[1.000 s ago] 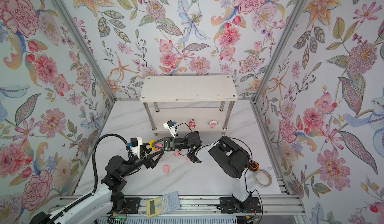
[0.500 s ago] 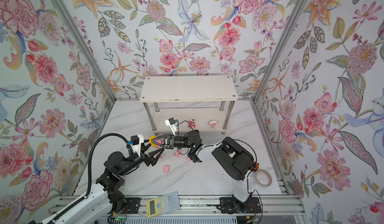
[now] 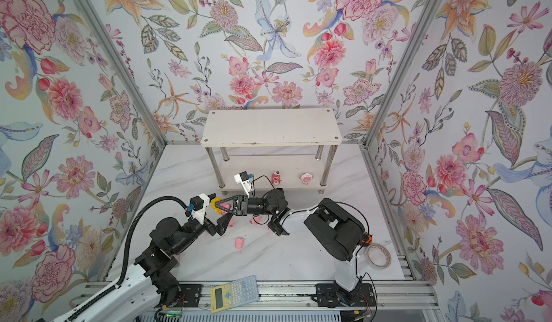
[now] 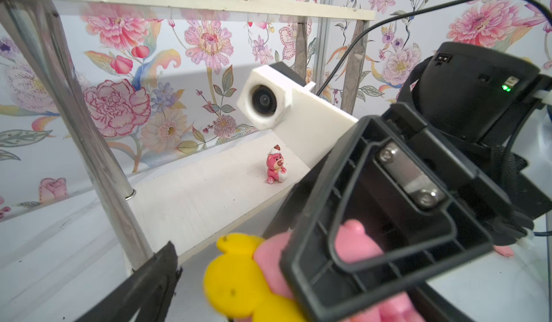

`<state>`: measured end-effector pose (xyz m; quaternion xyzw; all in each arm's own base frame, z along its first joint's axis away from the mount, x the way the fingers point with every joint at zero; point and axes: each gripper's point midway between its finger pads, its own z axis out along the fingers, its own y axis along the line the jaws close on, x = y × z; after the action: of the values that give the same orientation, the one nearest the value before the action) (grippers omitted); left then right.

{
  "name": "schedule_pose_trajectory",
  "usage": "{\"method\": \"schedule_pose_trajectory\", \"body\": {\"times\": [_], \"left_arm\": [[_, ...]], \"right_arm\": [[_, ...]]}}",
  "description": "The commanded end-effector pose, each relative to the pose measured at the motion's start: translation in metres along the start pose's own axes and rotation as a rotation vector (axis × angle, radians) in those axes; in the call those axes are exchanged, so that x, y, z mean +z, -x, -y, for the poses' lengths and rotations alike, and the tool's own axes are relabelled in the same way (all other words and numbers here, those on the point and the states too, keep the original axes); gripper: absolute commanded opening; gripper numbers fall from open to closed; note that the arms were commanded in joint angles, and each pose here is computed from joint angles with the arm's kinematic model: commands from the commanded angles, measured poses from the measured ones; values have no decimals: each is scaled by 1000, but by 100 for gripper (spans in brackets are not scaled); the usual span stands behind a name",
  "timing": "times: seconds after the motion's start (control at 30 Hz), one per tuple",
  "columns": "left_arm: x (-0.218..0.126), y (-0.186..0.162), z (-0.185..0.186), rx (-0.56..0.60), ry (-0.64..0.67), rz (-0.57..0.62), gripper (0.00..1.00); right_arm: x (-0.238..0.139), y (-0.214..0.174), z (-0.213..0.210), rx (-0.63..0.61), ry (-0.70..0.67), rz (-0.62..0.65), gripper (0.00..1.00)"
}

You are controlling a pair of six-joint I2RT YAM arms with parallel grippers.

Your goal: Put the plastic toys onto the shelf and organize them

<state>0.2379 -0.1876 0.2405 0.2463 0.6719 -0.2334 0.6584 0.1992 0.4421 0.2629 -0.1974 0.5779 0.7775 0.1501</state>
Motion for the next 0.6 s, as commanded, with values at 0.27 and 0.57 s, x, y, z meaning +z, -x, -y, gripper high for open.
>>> {"method": "schedule_pose_trajectory", "body": {"times": [0.27, 0.57], "left_arm": [[-6, 49, -28, 97, 204, 135, 99], [-11, 63, -18, 106, 178, 180, 85]], "right_arm": [[7, -39, -25, 33, 104, -151, 11], [7, -40, -19, 59, 107, -144, 12]]}}
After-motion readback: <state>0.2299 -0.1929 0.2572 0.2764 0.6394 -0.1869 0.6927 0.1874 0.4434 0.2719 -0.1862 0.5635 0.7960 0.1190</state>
